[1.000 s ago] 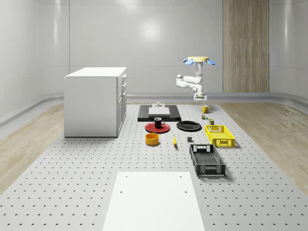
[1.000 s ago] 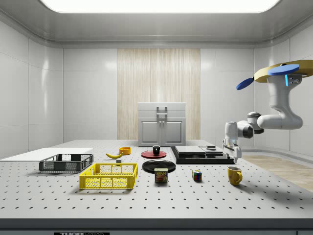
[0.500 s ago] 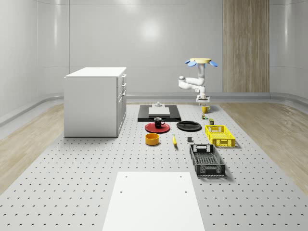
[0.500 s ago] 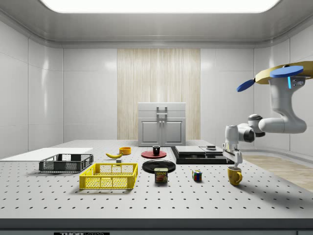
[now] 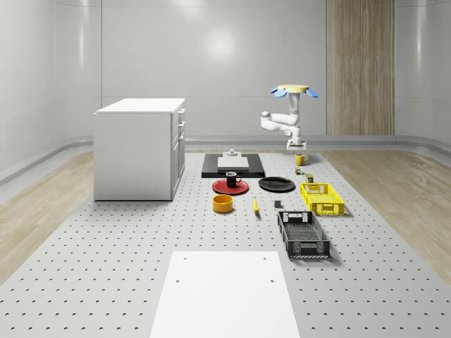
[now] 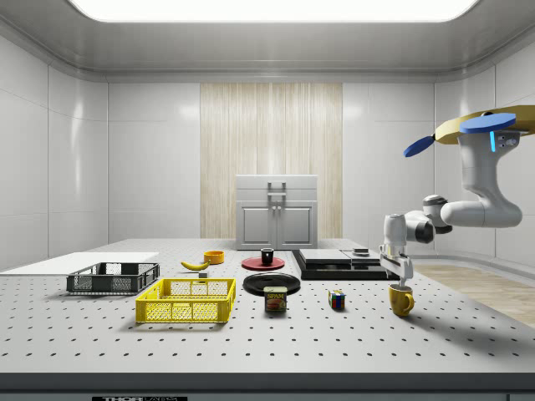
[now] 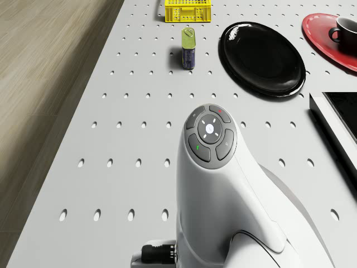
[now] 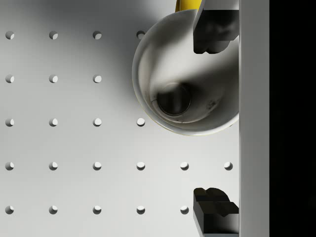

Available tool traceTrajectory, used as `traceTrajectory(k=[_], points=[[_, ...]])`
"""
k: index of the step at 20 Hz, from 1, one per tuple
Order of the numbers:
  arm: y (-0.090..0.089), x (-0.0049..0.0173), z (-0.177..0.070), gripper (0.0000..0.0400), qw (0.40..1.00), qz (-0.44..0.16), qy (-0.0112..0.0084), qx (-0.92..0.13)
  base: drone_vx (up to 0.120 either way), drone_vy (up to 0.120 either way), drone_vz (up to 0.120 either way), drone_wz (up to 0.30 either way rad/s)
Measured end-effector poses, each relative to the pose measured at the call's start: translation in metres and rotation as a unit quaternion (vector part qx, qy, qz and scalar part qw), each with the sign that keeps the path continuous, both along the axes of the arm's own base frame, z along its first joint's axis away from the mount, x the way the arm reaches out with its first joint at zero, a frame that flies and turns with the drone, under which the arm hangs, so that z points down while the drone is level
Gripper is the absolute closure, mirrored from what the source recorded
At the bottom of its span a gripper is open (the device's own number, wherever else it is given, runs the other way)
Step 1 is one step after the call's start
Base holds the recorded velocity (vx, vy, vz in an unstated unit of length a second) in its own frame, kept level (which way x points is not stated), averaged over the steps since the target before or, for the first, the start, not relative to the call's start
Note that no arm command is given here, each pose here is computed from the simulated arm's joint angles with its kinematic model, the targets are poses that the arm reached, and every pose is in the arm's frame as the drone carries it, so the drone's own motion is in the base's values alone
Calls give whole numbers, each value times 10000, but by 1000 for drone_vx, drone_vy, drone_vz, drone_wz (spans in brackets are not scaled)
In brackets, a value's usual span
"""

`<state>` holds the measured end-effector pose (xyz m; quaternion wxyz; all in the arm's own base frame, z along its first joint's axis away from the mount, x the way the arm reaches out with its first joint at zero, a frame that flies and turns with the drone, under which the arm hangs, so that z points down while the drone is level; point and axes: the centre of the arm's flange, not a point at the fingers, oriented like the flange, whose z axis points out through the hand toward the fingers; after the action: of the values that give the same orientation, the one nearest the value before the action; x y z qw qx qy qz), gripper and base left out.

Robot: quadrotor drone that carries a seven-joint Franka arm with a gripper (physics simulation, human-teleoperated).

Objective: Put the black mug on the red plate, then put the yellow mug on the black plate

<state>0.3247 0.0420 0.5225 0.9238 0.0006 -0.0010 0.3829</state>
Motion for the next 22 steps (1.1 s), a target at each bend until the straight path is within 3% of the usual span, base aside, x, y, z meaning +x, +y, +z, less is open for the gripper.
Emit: traceTrajectory(k=[11,22], points=[[49,0,233,0,10000,0,0,0,0,0,0,0],[59,0,264,0,10000,0,0,0,0,0,0,0]])
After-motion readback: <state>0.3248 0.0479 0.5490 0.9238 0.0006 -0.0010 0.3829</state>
